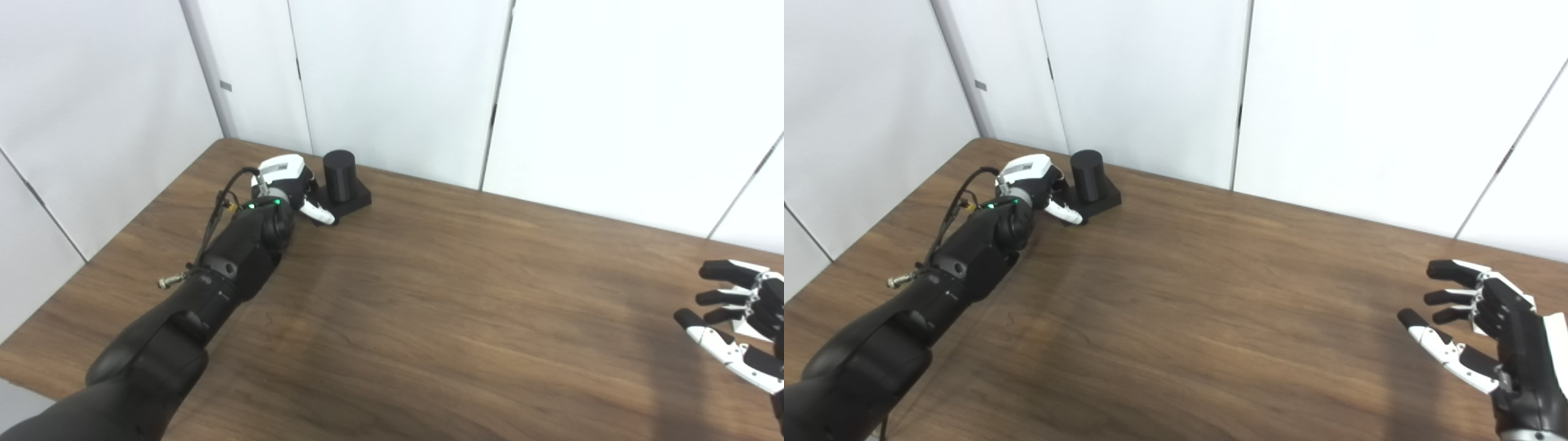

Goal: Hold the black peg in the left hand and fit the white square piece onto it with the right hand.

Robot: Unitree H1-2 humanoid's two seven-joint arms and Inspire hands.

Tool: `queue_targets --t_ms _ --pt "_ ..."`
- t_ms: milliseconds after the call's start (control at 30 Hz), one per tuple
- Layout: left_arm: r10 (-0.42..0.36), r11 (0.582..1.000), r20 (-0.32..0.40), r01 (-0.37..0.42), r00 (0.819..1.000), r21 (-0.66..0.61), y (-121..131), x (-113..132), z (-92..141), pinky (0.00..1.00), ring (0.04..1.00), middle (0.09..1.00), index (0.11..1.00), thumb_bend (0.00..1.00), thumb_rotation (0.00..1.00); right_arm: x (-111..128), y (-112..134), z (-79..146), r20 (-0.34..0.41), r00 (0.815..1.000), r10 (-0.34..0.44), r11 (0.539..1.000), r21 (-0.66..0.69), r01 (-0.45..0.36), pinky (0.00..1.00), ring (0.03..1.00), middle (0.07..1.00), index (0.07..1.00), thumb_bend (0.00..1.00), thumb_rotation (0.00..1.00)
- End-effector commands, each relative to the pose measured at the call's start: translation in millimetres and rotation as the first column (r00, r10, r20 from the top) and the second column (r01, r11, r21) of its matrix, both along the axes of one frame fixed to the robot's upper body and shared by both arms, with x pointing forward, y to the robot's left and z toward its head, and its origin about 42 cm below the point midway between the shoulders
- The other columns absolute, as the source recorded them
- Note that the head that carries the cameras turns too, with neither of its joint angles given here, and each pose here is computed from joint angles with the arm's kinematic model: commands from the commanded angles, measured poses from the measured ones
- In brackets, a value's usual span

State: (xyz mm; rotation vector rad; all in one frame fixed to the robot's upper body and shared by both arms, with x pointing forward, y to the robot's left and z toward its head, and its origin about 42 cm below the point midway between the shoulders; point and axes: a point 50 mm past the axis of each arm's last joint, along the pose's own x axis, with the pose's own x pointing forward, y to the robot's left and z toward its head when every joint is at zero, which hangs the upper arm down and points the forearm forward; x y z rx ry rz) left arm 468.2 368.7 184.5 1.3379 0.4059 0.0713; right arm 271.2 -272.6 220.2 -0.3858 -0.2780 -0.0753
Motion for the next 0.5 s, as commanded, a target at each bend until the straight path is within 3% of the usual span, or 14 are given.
queue_targets --t_ms 0,67,100,467 --pt "-0.029 0.999 0.085 0.028 0.996 0.017 3.7 12.2 31.9 0.63 0.788 0.769 0.592 0.72 0.22 0.2 -1.6 17.6 0.08 0.997 0.007 1.0 -0.019 -0.006 0.44 0.566 0.68 0.649 0.42 0.0" --pt "-0.037 0.999 0.094 0.036 0.995 0.006 4.0 11.6 30.0 0.64 0.789 0.769 0.512 0.56 0.1 -0.2 -2.0 18.0 0.081 0.997 0.007 1.0 -0.02 -0.005 0.44 0.564 0.679 0.648 0.42 0.0" --pt "-0.038 0.999 0.099 0.039 0.994 -0.003 4.1 11.5 29.1 0.65 0.79 0.768 0.5 0.54 0.08 -0.7 -2.1 18.1 0.08 0.997 0.007 1.0 -0.019 -0.006 0.44 0.561 0.677 0.646 0.42 0.0" --pt "-0.082 0.996 0.126 0.086 0.989 -0.026 -0.1 7.1 24.1 0.68 0.815 0.796 0.48 0.52 0.06 -1.1 -3.0 17.1 0.076 0.997 0.007 1.0 -0.029 -0.005 0.44 0.558 0.681 0.651 0.41 0.0"
